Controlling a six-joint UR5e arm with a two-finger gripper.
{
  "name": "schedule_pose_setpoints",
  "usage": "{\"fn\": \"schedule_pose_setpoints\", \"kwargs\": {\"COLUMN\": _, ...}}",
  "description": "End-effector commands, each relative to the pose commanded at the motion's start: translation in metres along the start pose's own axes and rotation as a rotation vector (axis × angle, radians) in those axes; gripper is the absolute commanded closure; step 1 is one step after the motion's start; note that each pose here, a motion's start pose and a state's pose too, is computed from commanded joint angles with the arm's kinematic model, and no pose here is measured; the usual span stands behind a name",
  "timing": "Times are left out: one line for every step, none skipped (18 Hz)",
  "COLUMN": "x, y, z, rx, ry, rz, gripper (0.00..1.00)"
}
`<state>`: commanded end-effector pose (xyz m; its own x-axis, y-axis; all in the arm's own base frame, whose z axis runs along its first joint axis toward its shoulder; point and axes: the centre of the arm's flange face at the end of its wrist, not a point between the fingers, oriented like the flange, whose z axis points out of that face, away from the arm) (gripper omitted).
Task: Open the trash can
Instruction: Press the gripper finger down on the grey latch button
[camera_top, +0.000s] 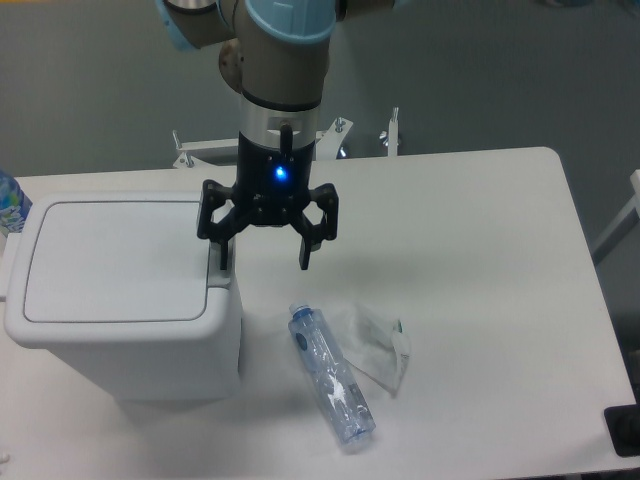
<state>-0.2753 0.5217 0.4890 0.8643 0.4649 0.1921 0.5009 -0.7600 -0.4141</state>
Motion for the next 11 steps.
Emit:
{"fn": "schedule_pose_setpoints", "kwargs": {"x": 0.0, "y": -0.0001, "z": -0.0001, "rx": 0.001, "ry": 0.0, "rz": 0.0, "gripper": 0.0}}
{"fn": "schedule_pose_setpoints", "kwargs": {"x": 0.0001, "y": -0.0006, "z": -0.0008, "rx": 0.003, "ry": 0.0, "rz": 0.001, "gripper": 0.0}}
{"fn": "schedule_pose_setpoints", "kwargs": {"x": -0.0003, "y": -0.0002, "z": 0.0008, "rx": 0.0, "ry": 0.0, "rz": 0.0, "gripper": 0.0}}
{"fn": "schedule_pose_setpoints", "kwargs": {"x": 0.0, "y": -0.0001, "z": -0.0001, "rx": 0.001, "ry": 0.0, "rz": 0.0, "gripper": 0.0}}
{"fn": "schedule_pose_setpoints", "kwargs": {"x": -0.0002, "y": -0.0007, "z": 0.0002, "rx": 0.001, "ry": 0.0, "rz": 0.0, "gripper": 0.0}}
{"fn": "schedule_pose_setpoints", "kwargs": {"x": -0.0003, "y": -0.0002, "z": 0.0008, "rx": 0.0, "ry": 0.0, "rz": 0.0, "gripper": 0.0}}
{"fn": "schedule_pose_setpoints", "kwargs": {"x": -0.0003, "y": -0.0002, "z": 0.0008, "rx": 0.0, "ry": 0.0, "rz": 0.0, "gripper": 0.0}}
{"fn": "schedule_pose_setpoints", "kwargs": {"x": -0.0003, "y": -0.0002, "z": 0.0008, "rx": 0.0, "ry": 0.0, "rz": 0.0, "gripper": 0.0}}
{"fn": "schedule_pose_setpoints", "kwargs": {"x": -0.0003, "y": -0.0002, "z": 0.0008, "rx": 0.0, "ry": 0.0, "rz": 0.0, "gripper": 0.0}}
{"fn": "schedule_pose_setpoints", "kwargs": {"x": -0.0004, "y": 0.0002, "z": 0.0015, "rx": -0.001, "ry": 0.0, "rz": 0.0, "gripper": 0.0}}
{"fn": "schedule_pose_setpoints", "kwargs": {"x": -0.0006, "y": 0.0011, "z": 0.0028, "rx": -0.004, "ry": 0.001, "rz": -0.001, "gripper": 0.0}}
